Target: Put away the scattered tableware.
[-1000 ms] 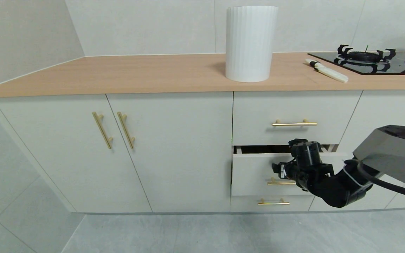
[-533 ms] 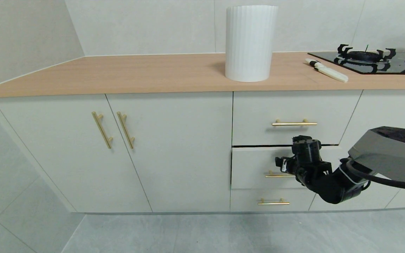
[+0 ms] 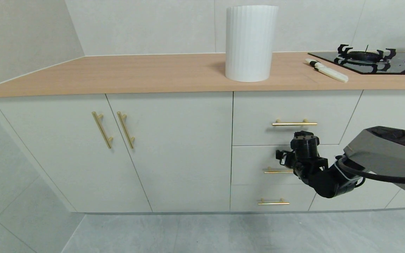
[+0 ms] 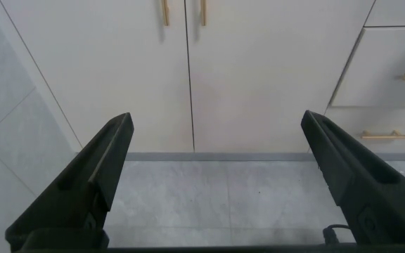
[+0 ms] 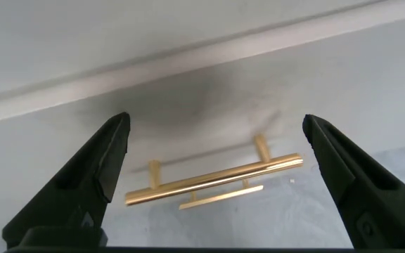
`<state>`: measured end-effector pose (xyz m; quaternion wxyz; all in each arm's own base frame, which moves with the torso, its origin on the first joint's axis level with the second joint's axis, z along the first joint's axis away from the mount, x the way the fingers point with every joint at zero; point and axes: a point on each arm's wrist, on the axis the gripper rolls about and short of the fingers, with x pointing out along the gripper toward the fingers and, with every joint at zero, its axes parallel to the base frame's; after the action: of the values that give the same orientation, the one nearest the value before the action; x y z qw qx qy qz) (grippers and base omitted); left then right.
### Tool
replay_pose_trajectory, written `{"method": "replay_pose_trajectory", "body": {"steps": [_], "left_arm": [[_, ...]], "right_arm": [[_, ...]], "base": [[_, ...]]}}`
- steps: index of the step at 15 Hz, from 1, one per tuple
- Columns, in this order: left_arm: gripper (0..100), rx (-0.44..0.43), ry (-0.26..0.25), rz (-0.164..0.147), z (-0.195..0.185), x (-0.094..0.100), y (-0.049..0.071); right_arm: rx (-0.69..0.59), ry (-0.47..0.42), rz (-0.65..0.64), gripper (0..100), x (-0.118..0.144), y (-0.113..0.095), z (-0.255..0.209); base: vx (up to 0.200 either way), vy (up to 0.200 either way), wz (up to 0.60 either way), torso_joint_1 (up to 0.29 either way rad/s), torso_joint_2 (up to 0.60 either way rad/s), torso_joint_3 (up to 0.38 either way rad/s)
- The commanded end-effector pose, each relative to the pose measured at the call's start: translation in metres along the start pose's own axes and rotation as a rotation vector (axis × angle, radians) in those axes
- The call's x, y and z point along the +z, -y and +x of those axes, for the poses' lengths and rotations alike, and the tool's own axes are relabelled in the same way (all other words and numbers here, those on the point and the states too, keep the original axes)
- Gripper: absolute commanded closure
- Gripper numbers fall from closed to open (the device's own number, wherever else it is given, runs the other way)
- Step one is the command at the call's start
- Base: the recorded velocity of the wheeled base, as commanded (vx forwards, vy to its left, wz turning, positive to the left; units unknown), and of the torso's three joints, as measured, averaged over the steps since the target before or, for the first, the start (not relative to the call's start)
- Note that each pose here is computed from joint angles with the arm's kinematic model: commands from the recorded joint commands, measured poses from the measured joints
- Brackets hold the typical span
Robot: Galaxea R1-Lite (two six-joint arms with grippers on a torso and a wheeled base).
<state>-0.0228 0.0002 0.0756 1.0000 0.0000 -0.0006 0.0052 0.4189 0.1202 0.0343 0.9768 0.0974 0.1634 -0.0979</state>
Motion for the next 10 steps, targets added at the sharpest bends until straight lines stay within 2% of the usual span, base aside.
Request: {"method": "replay_pose_trajectory", "body": {"steps": [1,7,10], "left_arm": [[0,0.000,0.000,0.000,0.000,0.000,0.000],[0,0.000,-0.001,0.000,0.000,0.000,0.000],[0,0.000,-0.001,0.000,0.000,0.000,0.000]], "right_arm": [[0.000,0.002,0.006,0,-0.001,-0.001,0.003],[-0.001,0.003,0.007,0,0.001,0.001,0.000],[0.002,-0.007,-0.002,0,0.012,0.006,-0.019]], "base": [[0.000,0.000,0.00,0.000,0.00,0.000],[0.000,0.000,0.00,0.000,0.00,0.000],[0.000,0.000,0.00,0.000,0.00,0.000]]}}
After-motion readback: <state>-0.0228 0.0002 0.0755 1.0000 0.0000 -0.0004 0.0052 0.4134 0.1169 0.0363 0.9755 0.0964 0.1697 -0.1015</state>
